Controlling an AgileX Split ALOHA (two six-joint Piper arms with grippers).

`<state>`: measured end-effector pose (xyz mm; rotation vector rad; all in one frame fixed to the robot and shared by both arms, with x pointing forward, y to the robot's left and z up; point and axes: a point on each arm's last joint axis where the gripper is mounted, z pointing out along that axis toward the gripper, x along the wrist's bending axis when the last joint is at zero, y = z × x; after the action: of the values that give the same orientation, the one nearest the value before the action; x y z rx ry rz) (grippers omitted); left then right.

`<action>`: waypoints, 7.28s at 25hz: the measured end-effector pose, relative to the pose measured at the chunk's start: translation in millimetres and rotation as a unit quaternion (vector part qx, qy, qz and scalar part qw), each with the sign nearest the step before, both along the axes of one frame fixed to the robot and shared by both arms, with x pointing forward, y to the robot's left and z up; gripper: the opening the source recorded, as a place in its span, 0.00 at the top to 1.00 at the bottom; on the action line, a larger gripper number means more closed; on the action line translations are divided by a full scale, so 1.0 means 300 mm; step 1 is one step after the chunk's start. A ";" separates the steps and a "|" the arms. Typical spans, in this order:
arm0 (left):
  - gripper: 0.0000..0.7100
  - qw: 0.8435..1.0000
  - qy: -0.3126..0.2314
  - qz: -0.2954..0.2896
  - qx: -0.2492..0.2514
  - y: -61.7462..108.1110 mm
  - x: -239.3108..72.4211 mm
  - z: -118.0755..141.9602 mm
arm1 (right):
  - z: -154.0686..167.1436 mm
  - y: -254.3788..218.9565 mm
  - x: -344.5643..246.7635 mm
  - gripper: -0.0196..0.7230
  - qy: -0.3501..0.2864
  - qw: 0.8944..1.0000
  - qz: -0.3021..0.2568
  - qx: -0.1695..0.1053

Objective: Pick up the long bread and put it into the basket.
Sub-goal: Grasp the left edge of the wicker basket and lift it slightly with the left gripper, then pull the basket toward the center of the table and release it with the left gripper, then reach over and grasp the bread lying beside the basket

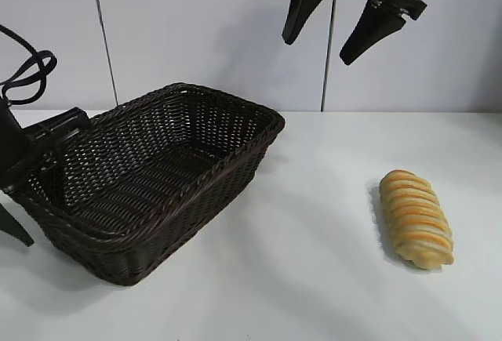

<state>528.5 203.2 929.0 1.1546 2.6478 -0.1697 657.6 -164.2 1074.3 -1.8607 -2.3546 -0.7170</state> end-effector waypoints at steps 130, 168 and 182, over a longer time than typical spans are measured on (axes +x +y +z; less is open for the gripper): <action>0.32 0.887 -0.157 -0.430 -0.058 -0.105 0.245 0.529 | 0.000 0.000 0.000 0.19 0.001 1.000 0.000 0.000; 0.32 0.895 -0.173 -0.405 -0.068 -0.199 0.209 0.388 | 0.000 0.000 0.000 0.19 0.001 1.000 -0.001 0.000; 0.33 0.895 -0.173 -0.405 -0.068 -0.199 0.209 0.388 | -0.009 -0.028 0.007 0.19 -0.012 0.999 -0.001 -0.051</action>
<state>591.1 143.4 1045.5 1.9490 1.6907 -0.2578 659.5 -172.7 1071.5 -1.9044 -2.4478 -0.6329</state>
